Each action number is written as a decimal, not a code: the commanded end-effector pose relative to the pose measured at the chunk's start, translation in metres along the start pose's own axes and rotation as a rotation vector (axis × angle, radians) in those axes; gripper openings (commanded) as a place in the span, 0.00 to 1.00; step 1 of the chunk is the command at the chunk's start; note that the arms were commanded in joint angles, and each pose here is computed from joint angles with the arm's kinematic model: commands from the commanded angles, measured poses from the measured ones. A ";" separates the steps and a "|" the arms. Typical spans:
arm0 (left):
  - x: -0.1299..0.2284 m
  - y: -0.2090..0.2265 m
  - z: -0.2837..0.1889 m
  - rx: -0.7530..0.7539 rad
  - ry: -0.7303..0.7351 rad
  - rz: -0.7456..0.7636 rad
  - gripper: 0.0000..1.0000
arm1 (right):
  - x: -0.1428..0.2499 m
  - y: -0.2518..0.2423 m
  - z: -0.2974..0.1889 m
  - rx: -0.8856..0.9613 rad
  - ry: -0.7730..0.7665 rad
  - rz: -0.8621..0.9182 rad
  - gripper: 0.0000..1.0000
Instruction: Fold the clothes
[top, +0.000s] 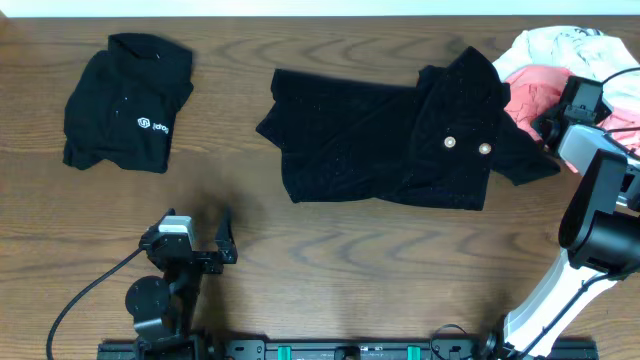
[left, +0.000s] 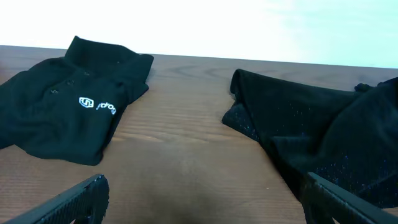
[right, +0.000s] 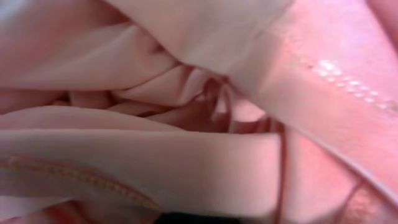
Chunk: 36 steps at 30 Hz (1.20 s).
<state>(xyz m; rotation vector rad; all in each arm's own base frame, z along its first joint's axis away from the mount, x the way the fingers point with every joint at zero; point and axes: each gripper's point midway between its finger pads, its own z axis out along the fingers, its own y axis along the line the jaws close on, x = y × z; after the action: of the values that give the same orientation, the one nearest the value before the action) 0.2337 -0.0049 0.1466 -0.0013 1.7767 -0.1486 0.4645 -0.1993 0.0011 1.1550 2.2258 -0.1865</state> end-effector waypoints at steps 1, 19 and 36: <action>0.011 0.002 0.002 -0.002 0.023 -0.006 0.98 | 0.019 0.038 -0.008 -0.185 0.099 -0.123 0.01; 0.011 0.002 0.002 -0.002 0.023 -0.006 0.98 | 0.048 0.127 -0.043 -0.533 0.122 -0.422 0.10; 0.011 0.002 0.002 -0.002 0.023 -0.006 0.98 | 0.087 0.078 0.031 -0.229 0.170 -0.331 0.01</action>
<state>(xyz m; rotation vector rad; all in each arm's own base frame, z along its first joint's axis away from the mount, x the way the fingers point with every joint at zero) 0.2337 -0.0049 0.1466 -0.0013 1.7767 -0.1486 0.5340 -0.0758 -0.0001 0.5019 2.3982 0.1605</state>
